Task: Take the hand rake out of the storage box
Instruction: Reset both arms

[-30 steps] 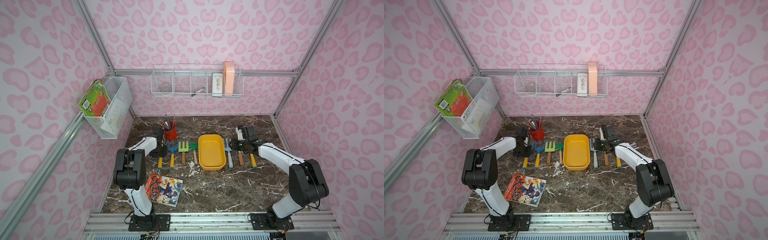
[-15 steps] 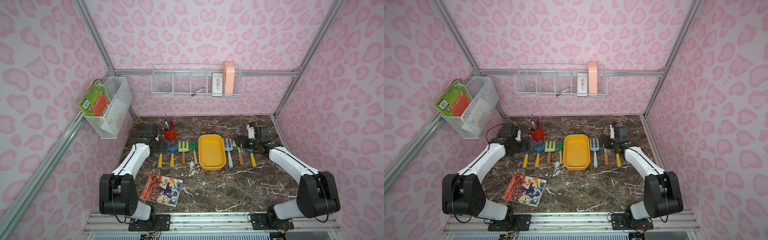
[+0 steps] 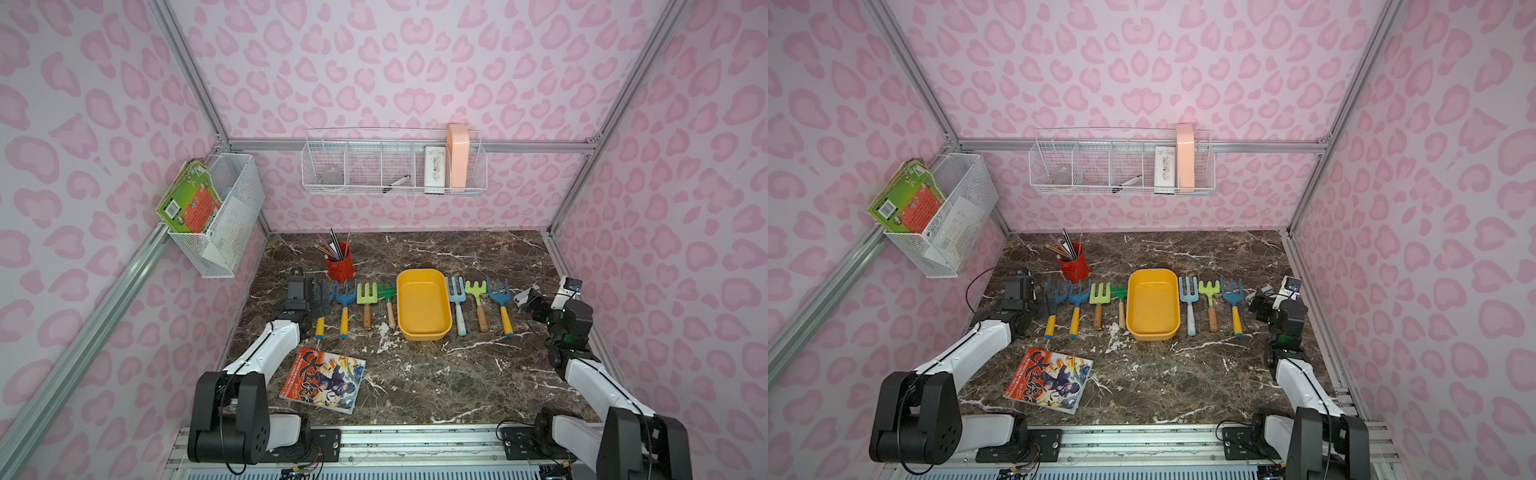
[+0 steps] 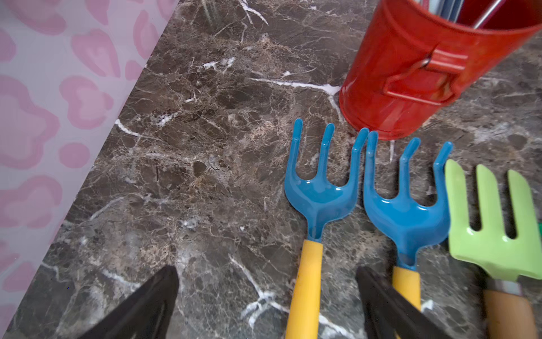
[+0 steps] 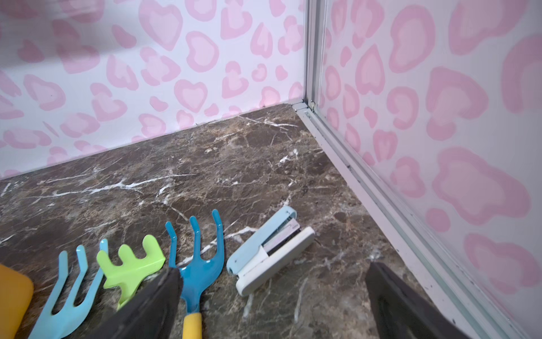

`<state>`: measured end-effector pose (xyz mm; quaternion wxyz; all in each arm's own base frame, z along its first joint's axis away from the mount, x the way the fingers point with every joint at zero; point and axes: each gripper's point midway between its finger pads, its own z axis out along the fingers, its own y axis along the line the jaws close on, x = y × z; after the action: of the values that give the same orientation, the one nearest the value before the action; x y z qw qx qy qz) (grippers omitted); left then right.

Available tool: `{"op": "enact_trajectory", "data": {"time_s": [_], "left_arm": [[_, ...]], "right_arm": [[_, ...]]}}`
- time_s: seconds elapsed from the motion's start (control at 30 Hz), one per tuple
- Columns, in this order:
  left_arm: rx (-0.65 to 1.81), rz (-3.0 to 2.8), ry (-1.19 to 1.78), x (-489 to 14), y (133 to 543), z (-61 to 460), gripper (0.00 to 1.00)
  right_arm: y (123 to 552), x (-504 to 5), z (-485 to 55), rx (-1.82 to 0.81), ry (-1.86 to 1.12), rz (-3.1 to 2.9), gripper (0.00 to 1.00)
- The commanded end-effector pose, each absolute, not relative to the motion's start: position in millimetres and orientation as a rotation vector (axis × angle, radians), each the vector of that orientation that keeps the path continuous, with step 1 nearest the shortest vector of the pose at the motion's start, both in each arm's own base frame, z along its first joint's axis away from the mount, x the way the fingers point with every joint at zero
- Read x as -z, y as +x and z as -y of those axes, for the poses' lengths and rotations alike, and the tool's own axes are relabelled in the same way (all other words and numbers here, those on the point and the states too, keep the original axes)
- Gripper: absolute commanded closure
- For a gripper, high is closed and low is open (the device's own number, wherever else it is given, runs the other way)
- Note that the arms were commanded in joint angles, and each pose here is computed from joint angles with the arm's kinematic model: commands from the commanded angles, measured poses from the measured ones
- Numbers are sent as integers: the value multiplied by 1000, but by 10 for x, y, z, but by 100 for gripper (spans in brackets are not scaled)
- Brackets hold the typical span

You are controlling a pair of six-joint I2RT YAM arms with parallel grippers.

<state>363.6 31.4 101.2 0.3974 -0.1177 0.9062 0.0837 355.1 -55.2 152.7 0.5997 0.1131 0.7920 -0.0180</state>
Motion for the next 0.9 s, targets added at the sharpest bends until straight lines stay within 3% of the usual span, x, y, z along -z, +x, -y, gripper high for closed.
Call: {"op": "enact_trajectory", "data": {"time_s": [0.0, 0.57, 0.87], "left_arm": [[-223, -2103, -223, -1184, 3861, -320, 2], [-54, -1895, 96, -900, 3993, 127, 2], [-51, -2007, 46, -851, 4028, 87, 1]], "right_arm": [[3646, -1700, 524, 49, 202, -1697, 1], [3506, -1430, 96, 78, 7, -1575, 1], [3569, -1415, 150, 96, 41, -1576, 1]]}}
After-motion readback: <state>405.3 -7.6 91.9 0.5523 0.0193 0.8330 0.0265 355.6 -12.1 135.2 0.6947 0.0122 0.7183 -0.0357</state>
